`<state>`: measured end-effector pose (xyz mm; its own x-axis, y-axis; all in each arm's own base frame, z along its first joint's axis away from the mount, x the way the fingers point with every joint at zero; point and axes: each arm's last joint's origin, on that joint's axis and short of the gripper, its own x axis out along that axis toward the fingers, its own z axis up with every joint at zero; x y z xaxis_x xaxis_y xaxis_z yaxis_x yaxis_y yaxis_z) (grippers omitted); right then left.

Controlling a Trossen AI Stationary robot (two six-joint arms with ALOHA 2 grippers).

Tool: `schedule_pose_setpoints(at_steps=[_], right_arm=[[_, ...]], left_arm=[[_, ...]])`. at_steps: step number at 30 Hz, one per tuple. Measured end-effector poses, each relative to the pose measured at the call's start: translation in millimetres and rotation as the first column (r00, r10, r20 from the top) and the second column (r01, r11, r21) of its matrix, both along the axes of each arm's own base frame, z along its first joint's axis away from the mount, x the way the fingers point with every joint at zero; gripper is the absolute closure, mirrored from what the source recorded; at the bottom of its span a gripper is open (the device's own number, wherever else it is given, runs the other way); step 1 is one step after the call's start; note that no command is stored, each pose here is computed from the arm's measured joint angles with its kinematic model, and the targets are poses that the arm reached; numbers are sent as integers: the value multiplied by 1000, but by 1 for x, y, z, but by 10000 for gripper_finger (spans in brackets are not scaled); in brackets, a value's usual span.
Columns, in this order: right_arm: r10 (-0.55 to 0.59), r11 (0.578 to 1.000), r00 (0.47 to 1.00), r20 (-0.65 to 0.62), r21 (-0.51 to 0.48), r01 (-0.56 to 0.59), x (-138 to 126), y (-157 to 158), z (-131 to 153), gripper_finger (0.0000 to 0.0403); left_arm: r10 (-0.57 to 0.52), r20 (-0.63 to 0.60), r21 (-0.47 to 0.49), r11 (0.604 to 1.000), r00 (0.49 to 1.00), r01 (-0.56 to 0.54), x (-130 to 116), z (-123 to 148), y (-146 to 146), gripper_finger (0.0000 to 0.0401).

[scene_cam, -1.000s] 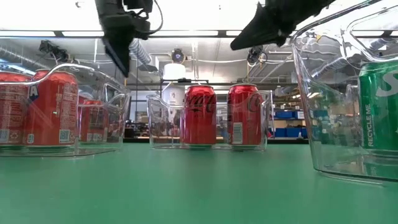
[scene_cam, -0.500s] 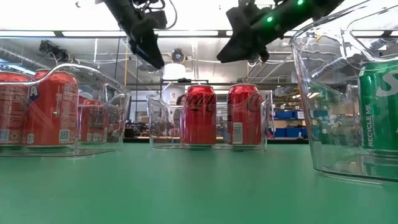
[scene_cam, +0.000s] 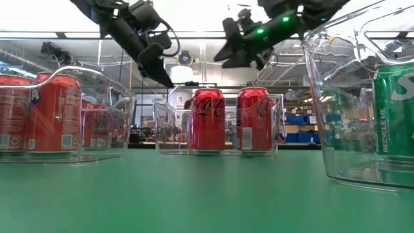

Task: Sort soda cans
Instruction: Put the green soda can into the bottom right transparent bin

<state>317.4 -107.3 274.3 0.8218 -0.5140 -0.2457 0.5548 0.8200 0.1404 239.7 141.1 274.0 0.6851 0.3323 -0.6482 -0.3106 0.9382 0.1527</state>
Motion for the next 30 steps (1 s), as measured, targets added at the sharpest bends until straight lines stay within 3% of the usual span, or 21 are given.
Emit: schedule_pose_setpoints(at_steps=[8,15,22,30], right_arm=[[-19,998,979,-205,56,31,49,-39,3,186],[-48,985,930,-364,138,105,76,-71,-7,125],[-66,975,894,-444,161,153,95,-92,-23,52],[-179,953,838,-516,122,278,94,-110,-44,12]], left_arm=[[-66,192,48,997,979,58,-14,-3,-2,398],[-92,304,117,991,948,58,-41,-8,-20,397],[-78,371,116,993,925,38,-63,-15,-35,397],[-75,377,112,993,923,35,-72,-20,-41,397]])
